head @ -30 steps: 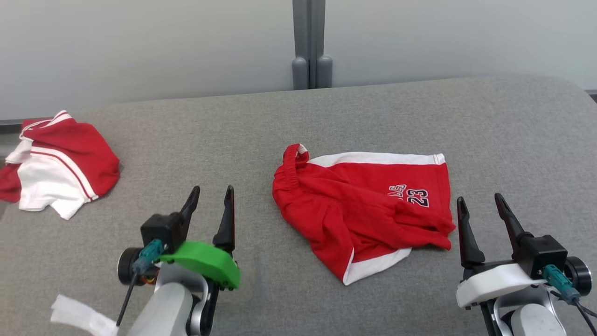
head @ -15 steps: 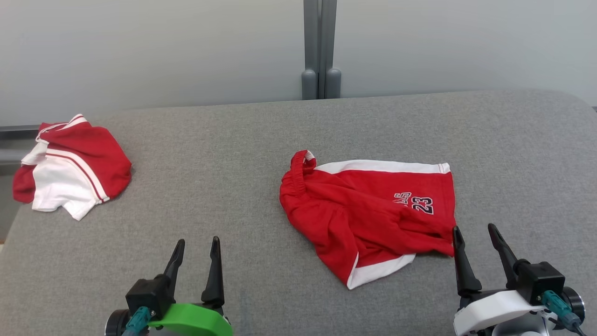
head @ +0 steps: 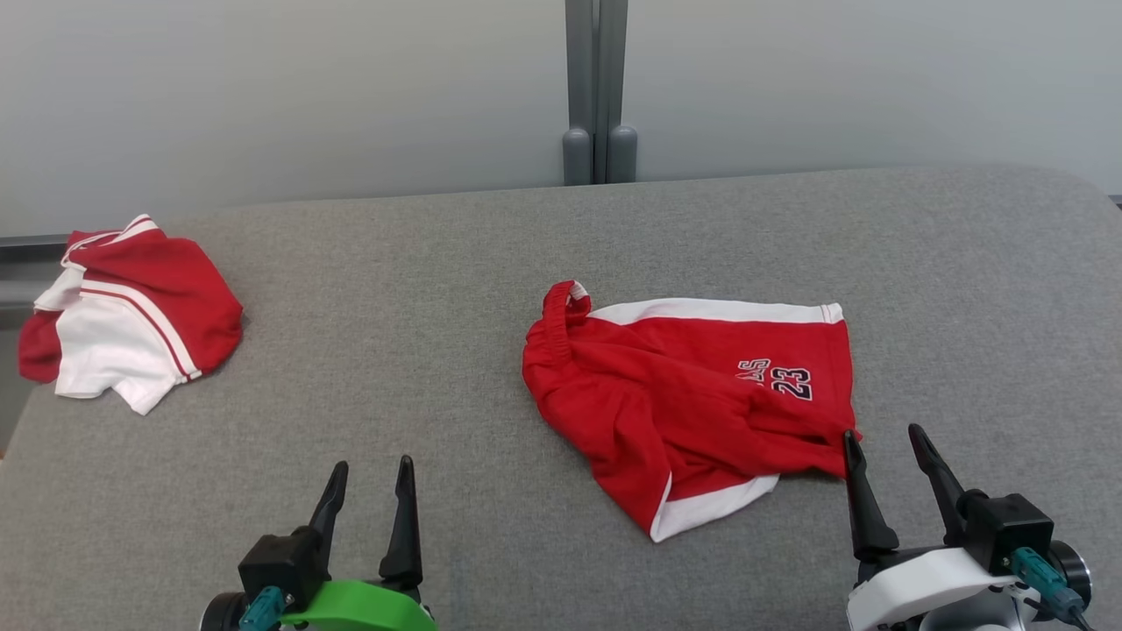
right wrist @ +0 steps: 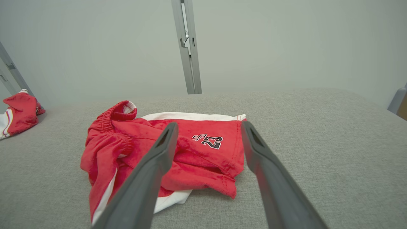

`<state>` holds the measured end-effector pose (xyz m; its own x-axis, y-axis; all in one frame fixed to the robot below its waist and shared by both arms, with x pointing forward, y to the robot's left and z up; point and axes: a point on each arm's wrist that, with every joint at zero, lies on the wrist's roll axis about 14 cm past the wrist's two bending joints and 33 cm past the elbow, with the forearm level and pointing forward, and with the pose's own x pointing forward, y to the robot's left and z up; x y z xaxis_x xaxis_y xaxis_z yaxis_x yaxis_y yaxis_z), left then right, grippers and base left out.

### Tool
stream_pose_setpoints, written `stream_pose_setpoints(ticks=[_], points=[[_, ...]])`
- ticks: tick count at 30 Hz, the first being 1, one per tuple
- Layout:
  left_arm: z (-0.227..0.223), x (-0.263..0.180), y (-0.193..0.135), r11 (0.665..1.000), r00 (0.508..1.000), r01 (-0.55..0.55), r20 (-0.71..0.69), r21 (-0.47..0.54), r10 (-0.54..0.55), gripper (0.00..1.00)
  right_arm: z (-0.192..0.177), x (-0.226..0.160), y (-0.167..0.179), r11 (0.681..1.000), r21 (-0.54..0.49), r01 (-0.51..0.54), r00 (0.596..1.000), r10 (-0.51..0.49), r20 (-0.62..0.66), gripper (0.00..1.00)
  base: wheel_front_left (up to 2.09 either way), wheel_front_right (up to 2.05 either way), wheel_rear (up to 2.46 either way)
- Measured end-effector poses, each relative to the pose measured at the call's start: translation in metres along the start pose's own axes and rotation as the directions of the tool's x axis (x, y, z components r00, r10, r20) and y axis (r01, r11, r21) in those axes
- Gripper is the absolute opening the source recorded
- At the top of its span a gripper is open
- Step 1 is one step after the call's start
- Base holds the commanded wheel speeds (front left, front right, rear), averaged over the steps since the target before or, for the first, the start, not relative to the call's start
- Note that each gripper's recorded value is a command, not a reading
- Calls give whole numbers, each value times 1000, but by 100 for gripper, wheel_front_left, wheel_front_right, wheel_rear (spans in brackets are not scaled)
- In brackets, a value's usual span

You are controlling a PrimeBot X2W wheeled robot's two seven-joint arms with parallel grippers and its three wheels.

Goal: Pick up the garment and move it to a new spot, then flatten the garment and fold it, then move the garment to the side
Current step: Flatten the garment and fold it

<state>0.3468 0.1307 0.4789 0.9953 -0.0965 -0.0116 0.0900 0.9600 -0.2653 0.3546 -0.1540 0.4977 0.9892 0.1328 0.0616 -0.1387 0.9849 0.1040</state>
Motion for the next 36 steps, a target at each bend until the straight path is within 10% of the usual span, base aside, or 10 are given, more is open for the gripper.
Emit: stream_pose_setpoints(ticks=[17, 31, 36], points=[[-9, 18, -33, 987, 990, 139, -45, 84, -136, 100, -2, -1, -8, 1000, -9, 24, 1000, -24, -9, 100, 0, 0, 0], [-58, 63, -157, 804, 790, 573, -366, 158, -492, 100, -9, -2, -27, 996, -5, 85, 996, -85, -31, 100, 0, 0, 0], [-87, 62, -165, 799, 739, 591, -473, 111, -480, 100, -13, -8, -37, 993, -8, 122, 991, -122, -48, 100, 0, 0, 0]])
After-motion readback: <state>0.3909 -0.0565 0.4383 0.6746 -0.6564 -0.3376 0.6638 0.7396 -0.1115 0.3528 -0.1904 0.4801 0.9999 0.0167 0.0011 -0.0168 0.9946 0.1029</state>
